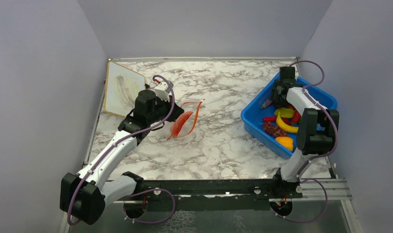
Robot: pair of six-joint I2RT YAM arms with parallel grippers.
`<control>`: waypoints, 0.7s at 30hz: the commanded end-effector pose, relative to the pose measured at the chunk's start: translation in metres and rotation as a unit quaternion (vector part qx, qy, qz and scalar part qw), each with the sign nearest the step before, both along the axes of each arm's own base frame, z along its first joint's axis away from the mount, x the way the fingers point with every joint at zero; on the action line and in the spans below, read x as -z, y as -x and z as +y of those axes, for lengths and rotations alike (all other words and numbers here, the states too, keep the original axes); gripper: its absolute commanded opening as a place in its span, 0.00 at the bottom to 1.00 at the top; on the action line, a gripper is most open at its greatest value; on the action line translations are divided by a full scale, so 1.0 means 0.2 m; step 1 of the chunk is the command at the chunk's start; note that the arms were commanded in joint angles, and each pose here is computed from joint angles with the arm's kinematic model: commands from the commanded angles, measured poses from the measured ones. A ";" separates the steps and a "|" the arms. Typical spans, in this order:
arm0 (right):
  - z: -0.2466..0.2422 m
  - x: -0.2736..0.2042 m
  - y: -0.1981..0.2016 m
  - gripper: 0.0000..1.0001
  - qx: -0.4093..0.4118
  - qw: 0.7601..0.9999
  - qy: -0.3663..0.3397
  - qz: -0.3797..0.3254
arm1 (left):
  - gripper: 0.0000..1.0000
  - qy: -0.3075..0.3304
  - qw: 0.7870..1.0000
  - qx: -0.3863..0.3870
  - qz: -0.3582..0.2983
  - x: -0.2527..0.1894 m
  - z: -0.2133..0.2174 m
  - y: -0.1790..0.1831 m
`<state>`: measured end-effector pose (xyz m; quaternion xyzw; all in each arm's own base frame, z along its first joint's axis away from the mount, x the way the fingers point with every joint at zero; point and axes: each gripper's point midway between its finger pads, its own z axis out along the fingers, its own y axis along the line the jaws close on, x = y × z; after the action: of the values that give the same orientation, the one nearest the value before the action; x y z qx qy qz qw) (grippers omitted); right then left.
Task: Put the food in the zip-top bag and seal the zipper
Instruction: Pick up the fake fruit from the bin.
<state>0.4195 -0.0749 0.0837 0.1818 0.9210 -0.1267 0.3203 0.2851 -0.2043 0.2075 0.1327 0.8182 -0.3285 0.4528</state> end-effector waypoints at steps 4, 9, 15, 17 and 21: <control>-0.03 0.06 -0.08 0.64 0.001 1.000 0.001 -0.003 | 0.00 0.005 1.000 0.011 -0.015 -0.02 -0.01 0.01; -0.06 0.10 -0.06 0.64 0.010 1.000 0.013 0.011 | 0.00 0.003 1.000 0.011 -0.016 -0.02 0.00 0.01; -0.04 0.15 -0.05 0.59 0.007 1.000 0.005 0.018 | 0.00 0.003 1.000 0.009 -0.018 -0.02 0.00 0.01; -0.04 0.14 -0.05 0.54 0.007 1.000 0.005 0.014 | 0.00 0.003 1.000 0.008 -0.019 -0.03 0.00 0.01; -0.03 0.11 -0.04 0.46 0.007 1.000 -0.002 0.008 | 0.00 0.003 1.000 0.008 -0.021 -0.03 0.00 0.01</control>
<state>0.4204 -0.0780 0.0482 0.1812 0.9312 -0.1325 0.2872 0.2851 -0.2041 0.2074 0.1346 0.8179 -0.3275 0.4535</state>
